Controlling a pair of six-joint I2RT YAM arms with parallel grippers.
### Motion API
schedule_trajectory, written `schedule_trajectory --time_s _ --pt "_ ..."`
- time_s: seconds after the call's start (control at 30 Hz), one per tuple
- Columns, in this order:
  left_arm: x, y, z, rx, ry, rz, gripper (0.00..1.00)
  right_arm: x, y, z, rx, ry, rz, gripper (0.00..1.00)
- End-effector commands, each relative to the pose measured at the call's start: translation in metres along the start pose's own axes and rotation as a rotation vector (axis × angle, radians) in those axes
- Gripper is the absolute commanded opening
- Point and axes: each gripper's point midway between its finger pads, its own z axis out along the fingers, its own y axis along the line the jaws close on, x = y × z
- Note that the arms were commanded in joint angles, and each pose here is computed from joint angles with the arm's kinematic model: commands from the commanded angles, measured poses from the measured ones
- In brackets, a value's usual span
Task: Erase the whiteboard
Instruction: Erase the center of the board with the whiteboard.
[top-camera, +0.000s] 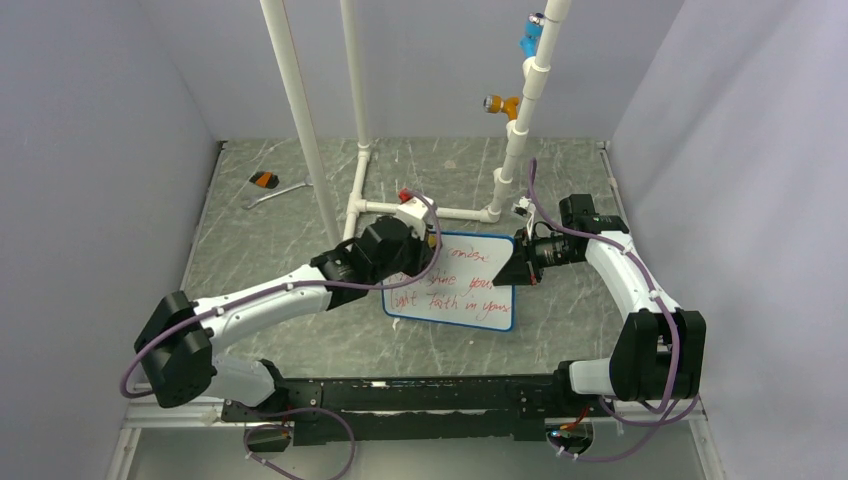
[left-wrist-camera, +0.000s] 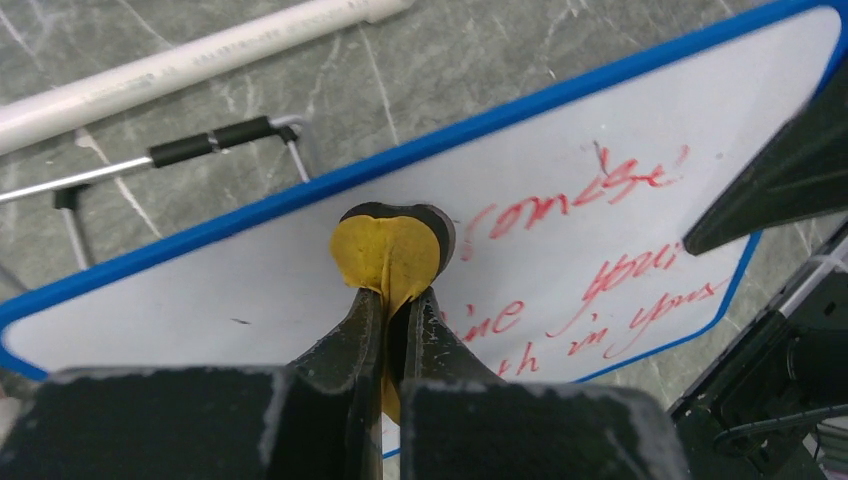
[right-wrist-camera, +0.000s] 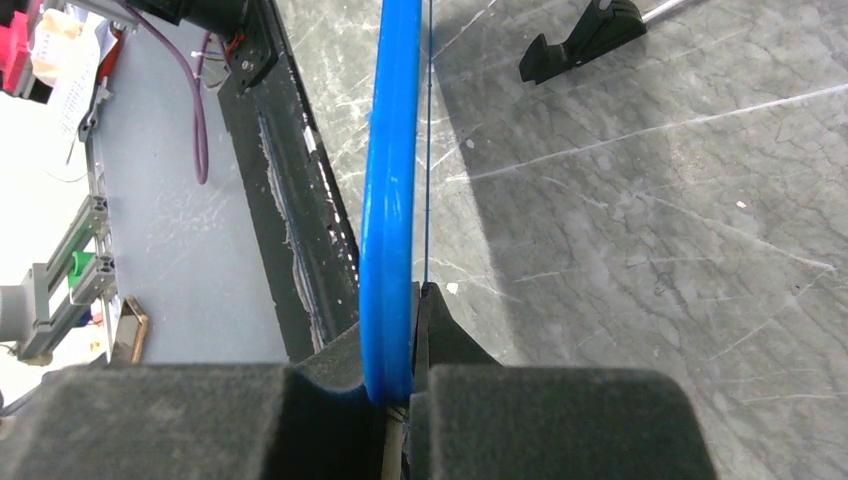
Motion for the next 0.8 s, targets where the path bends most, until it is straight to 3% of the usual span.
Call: schedule_trajectory --time_s 0.0,0.17,0.43,0.77 --pt "0.006 -0.034 0.009 0.057 0.005 0.014 0.0 -0.006 0.005 0.0 -0.015 0.002 -0.062 0.0" --pt "0.002 -0.043 0.014 0.024 0.003 0.044 0.0 -0.007 0.005 0.0 -0.015 0.001 -0.062 0.0" --pt "-0.025 -0.001 0.01 -0.117 -0.051 0.047 0.0 -0.006 0.006 -0.001 -0.015 0.001 -0.067 0.0" --pt "-0.023 0.004 0.005 -0.106 -0.046 0.033 0.0 -0.007 0.005 -0.001 -0.014 0.001 -0.066 0.0"
